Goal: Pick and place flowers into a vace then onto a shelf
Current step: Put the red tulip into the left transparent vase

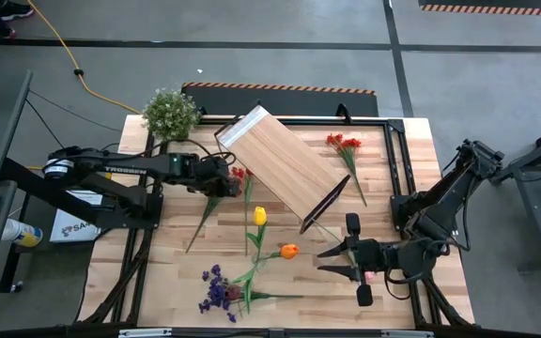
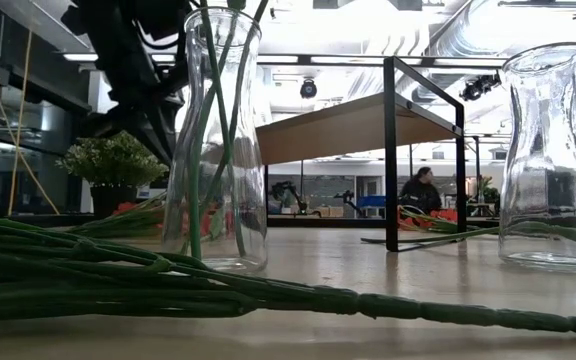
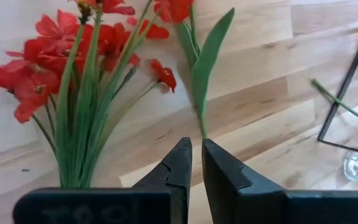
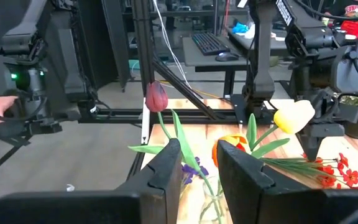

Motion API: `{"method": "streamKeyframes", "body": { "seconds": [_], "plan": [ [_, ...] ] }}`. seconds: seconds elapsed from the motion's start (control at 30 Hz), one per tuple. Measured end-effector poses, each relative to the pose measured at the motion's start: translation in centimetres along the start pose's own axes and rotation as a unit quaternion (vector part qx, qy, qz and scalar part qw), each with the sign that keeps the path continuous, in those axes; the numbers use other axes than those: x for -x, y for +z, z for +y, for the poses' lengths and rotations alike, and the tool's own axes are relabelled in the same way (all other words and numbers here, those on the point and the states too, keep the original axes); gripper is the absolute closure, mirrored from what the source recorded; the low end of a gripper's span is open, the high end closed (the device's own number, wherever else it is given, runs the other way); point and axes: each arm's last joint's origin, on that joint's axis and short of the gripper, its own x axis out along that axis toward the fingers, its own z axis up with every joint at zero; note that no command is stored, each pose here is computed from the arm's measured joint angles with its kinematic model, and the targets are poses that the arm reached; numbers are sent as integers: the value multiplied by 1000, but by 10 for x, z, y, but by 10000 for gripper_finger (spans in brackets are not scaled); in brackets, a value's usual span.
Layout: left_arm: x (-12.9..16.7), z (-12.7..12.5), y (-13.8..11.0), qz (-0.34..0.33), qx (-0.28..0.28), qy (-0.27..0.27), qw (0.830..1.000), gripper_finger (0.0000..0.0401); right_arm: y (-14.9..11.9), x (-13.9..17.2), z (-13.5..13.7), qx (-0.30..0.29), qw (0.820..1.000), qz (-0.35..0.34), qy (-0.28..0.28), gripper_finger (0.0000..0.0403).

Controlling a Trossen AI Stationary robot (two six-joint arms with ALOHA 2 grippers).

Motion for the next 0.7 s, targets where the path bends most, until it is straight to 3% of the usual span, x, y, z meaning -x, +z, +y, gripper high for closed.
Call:
{"method": "streamKeyframes", "body": {
  "seconds": [0.43,0.7],
  "plan": [
    [0,-2,1,-8,-25,-11,1000,323,0,0,0,1,1000,1,4,308],
    [0,-1,2,-24,-26,-2,999,234,0,0,1,1,1000,4,15,308]
  ]
}}
